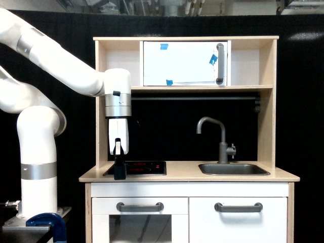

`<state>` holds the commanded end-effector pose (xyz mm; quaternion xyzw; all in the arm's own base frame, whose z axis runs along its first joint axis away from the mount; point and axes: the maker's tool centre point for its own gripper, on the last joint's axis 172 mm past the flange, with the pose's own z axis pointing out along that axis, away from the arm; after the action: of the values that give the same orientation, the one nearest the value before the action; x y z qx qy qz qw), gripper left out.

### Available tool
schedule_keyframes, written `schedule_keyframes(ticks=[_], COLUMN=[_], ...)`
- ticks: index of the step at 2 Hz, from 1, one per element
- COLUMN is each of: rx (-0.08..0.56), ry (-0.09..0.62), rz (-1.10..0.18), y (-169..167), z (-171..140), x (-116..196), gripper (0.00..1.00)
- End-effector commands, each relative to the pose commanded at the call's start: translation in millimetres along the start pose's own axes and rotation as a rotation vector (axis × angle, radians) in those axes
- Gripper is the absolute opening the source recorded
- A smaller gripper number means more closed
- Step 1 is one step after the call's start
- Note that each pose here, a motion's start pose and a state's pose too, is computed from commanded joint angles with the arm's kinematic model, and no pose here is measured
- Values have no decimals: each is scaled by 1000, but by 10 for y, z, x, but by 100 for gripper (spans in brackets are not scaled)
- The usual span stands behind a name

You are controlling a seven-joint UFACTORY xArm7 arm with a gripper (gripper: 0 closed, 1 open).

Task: Turn on the faucet

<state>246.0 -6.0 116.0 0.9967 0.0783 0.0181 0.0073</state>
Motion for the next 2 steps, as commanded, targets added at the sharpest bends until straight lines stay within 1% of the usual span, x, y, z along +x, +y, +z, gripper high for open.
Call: schedule_keyframes(ticks=[1,2], rx=[86,347], ry=[137,405], rz=[-495,-837], y=[-7,-273], z=[-209,-381], x=[323,675], gripper=[100,100])
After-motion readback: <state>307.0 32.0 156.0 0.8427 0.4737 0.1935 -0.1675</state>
